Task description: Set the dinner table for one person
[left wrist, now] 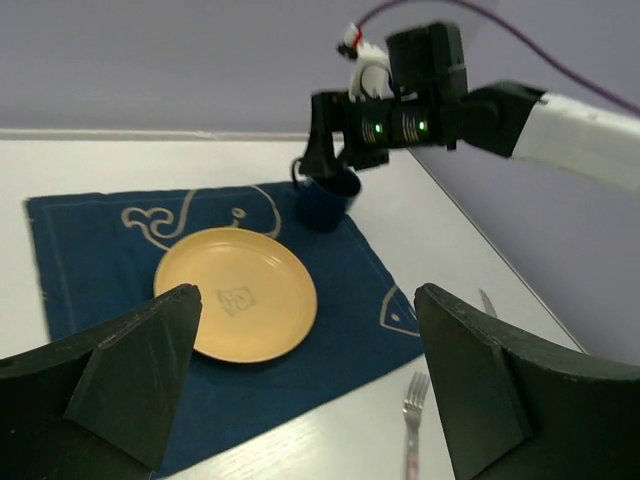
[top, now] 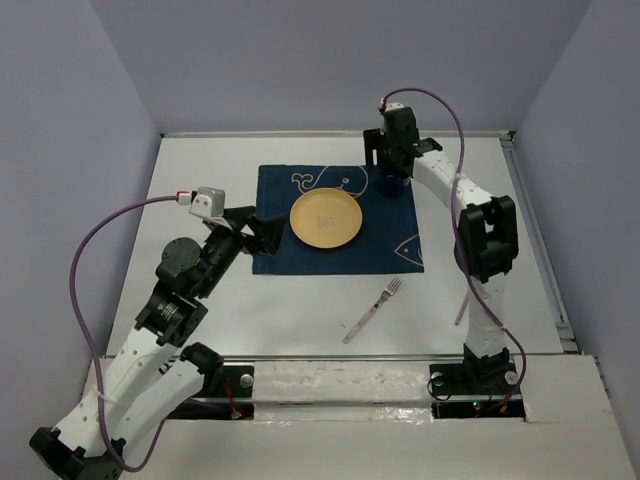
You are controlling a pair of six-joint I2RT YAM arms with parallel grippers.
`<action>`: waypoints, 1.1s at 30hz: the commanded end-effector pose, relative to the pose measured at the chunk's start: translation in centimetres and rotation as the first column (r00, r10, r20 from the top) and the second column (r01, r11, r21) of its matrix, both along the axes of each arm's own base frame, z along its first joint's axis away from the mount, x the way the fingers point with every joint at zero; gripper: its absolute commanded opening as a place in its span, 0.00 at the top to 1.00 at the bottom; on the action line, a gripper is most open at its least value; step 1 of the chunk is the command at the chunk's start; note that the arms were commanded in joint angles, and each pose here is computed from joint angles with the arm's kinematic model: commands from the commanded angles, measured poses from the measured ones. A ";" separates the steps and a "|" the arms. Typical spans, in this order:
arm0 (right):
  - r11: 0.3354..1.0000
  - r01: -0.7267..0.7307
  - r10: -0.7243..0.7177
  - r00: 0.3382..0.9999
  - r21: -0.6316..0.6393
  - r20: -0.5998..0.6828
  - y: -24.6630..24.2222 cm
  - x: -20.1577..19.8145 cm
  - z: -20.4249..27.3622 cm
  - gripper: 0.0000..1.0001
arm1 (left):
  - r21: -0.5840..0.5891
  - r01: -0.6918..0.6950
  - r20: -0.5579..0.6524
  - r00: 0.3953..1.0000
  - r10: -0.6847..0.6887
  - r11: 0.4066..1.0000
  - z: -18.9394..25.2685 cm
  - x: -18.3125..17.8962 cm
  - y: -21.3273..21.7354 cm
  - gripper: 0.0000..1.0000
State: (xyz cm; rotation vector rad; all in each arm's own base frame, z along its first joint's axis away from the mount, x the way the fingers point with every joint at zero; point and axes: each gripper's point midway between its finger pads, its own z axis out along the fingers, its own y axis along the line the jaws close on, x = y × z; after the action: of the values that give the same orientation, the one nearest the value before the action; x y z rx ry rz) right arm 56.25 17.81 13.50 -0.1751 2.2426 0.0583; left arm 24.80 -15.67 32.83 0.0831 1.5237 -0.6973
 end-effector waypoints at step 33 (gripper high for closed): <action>0.905 0.169 -0.284 0.923 0.391 0.259 -9.3 -25.1 9.6 0.37 | 0.473 0.504 -0.436 0.847 -0.304 0.723 -25.0 -7.8 -22.6 0.45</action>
State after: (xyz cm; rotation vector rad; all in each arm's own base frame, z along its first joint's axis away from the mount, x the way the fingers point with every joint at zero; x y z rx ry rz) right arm 30.59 8.10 23.01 0.2601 1.8984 0.2807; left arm 16.74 -34.91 5.71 0.7887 2.1459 -0.5359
